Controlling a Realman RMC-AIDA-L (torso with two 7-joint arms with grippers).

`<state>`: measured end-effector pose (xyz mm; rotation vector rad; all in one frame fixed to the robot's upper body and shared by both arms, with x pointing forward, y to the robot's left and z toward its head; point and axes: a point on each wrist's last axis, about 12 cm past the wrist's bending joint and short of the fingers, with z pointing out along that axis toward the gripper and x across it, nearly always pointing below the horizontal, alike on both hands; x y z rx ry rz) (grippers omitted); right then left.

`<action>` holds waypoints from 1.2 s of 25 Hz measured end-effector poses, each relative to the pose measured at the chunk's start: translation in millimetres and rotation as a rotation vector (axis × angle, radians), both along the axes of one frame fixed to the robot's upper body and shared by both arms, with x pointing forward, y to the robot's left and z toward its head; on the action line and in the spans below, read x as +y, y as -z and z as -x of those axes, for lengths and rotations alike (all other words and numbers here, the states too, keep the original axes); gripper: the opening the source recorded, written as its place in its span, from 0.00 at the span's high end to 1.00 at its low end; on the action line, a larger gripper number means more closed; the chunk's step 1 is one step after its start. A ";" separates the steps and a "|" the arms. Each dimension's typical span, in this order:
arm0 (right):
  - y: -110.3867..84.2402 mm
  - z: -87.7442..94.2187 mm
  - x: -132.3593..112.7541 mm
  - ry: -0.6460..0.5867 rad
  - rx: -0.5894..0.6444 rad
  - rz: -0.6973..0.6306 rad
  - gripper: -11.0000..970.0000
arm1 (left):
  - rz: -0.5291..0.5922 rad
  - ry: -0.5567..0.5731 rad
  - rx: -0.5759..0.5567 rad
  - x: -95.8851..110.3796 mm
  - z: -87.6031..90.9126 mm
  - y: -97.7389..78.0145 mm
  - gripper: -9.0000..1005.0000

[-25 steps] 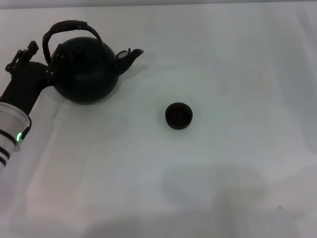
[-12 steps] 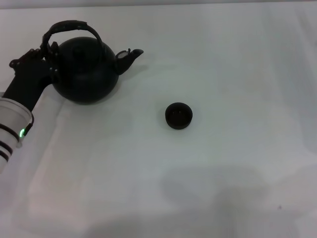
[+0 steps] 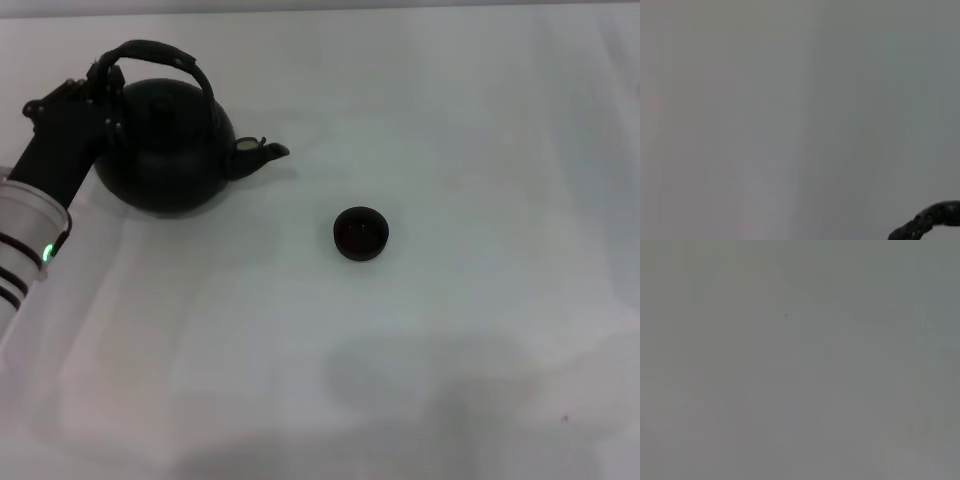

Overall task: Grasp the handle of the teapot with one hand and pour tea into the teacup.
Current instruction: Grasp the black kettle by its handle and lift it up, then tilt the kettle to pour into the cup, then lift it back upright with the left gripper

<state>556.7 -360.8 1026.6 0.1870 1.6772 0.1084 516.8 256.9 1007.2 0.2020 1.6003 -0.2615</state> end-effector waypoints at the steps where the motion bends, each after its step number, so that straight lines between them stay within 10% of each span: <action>1: 0.0 -0.1 0.3 0.000 0.000 0.000 0.13 | 0.000 0.000 0.000 0.0 0.0 0.0 0.87; 30: 7.7 7.3 -0.5 0.010 0.033 -0.010 0.13 | -0.242 0.387 -0.227 -18.6 -48.0 -47.6 0.87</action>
